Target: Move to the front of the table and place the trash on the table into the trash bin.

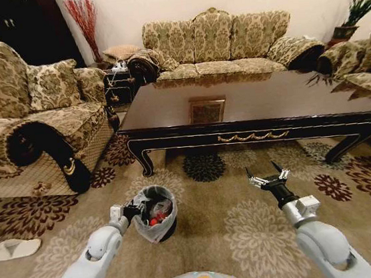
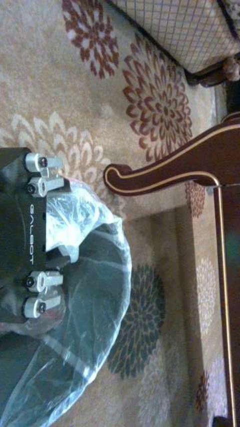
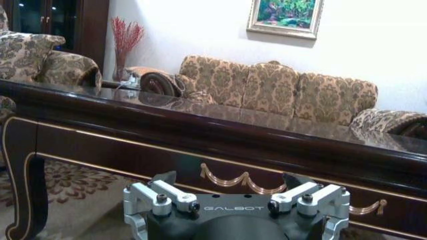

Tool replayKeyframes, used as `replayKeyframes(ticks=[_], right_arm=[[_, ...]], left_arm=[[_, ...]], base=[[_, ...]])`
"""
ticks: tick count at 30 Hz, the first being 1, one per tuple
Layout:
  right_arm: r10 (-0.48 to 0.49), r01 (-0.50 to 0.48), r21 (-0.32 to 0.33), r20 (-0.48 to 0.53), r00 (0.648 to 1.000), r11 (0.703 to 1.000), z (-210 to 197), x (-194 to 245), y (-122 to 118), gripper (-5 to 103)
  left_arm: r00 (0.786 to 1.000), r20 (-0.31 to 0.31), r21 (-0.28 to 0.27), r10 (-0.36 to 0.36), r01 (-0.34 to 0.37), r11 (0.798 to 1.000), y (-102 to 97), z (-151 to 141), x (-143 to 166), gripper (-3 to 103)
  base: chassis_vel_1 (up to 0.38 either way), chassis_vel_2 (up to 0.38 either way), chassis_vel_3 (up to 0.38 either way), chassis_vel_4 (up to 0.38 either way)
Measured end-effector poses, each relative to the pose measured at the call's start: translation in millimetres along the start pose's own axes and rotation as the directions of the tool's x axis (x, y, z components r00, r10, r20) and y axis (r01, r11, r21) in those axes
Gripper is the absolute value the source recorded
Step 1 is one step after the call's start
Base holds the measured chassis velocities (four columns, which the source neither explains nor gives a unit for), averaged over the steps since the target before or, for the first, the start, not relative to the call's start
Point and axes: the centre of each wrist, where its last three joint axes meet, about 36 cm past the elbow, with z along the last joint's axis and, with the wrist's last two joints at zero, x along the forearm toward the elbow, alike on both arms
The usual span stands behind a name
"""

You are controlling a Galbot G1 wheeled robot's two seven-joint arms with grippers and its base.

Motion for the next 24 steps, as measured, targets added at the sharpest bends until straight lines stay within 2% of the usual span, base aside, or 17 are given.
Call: replayKeyframes(ticks=[1,2,4,5,8,9,11,19,24], right_arm=[[0.0,0.0,-0.001,0.001,1.0,1.0,0,0,0,100],[0.0,0.0,-0.001,0.001,1.0,1.0,0,0,0,100],[0.001,-0.001,-0.004,0.003,1.0,1.0,0,0,1,100],[0.001,-0.001,-0.004,0.003,1.0,1.0,0,0,1,100],[0.001,-0.001,-0.011,0.005,1.0,1.0,1,1,3,100],[0.001,-0.001,-0.011,0.005,1.0,1.0,1,1,3,100],[-0.003,0.003,-0.014,0.007,1.0,1.0,2,1,4,100],[-0.01,0.01,-0.022,0.011,1.0,1.0,2,1,6,100],[-0.016,0.016,-0.03,0.016,1.0,0.999,3,1,9,100]], left_arm=[[1.0,0.001,-0.003,0.008,-0.008,1.0,1.4,0,1,63],[1.0,0.001,-0.003,0.008,-0.008,1.0,1.4,0,1,63],[1.0,0.008,-0.008,0.014,-0.014,1.0,3.4,-2,2,74],[1.0,0.008,-0.008,0.014,-0.014,1.0,3.4,-2,2,74],[0.999,0.041,-0.005,0.03,-0.03,1.0,6.7,-6,5,90],[0.999,0.041,-0.005,0.03,-0.03,1.0,6.7,-6,5,90],[0.998,0.062,0.01,0.029,-0.029,1.0,8.0,-10,6,98],[0.993,0.117,0.024,-0.025,0.023,0.999,13.4,-18,12,100],[0.987,0.154,-0.001,-0.048,0.049,0.999,12.2,-20,17,100]], base=[[0.0,0.0,0.0,0.0],[0.0,0.0,0.0,0.0],[0.0,0.0,0.0,0.0],[0.0,0.0,0.0,0.0],[0.0,0.0,0.0,0.0],[0.0,0.0,0.0,0.0],[0.0,0.0,0.0,0.0],[0.0,0.0,0.0,0.0],[0.0,0.0,0.0,0.0]])
